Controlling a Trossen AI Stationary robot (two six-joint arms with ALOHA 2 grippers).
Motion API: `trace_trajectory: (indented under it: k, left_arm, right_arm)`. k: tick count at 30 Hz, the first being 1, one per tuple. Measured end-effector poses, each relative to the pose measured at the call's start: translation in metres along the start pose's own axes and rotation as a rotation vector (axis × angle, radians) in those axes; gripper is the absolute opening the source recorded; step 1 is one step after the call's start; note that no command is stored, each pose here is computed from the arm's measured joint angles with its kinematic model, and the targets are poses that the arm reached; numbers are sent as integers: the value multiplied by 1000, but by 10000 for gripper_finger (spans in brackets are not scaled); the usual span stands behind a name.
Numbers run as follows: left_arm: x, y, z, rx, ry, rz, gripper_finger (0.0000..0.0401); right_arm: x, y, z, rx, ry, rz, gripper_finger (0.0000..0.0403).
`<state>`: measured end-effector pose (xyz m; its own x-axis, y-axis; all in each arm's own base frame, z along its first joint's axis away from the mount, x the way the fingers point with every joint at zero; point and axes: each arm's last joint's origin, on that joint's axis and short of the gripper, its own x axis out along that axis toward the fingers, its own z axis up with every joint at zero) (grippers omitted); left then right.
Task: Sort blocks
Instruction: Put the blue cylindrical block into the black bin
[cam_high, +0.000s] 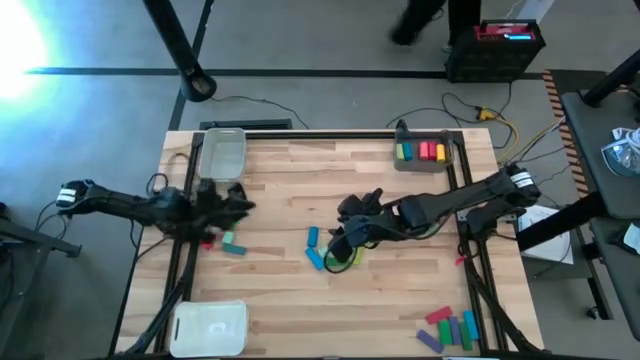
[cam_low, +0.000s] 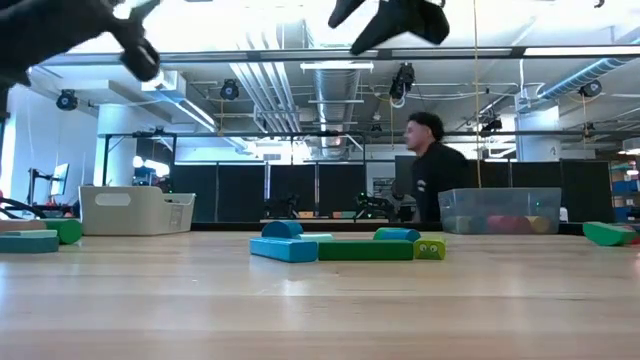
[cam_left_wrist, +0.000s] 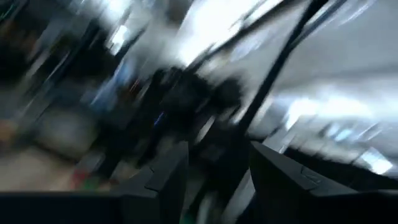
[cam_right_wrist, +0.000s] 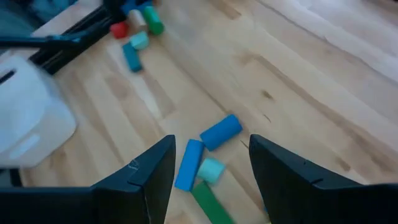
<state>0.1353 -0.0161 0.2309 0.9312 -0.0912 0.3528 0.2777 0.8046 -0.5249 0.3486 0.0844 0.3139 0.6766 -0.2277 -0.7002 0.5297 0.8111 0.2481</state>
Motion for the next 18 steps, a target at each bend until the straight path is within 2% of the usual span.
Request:
trace_trajectory:
  k: [5, 9, 12, 15, 18]
  left_arm:
    - [47, 4, -10, 47, 371, 381, 154]
    - [76, 7, -19, 40, 477, 665, 154]
    - [94, 4, -37, 17, 497, 834, 154]
    - [116, -9, -55, 16, 445, 908, 154]
    - [133, -17, -78, 26, 390, 1026, 154]
  right_arm:
    - [-31, -1, 3, -119, -8, 26, 198]
    - [-52, -5, -2, -230, 12, 25, 198]
    - [-71, -6, -11, -314, 17, 9, 200]
    - [-88, -6, -21, -397, 0, -21, 205]
    - [-99, -3, -30, -453, -24, -36, 212]
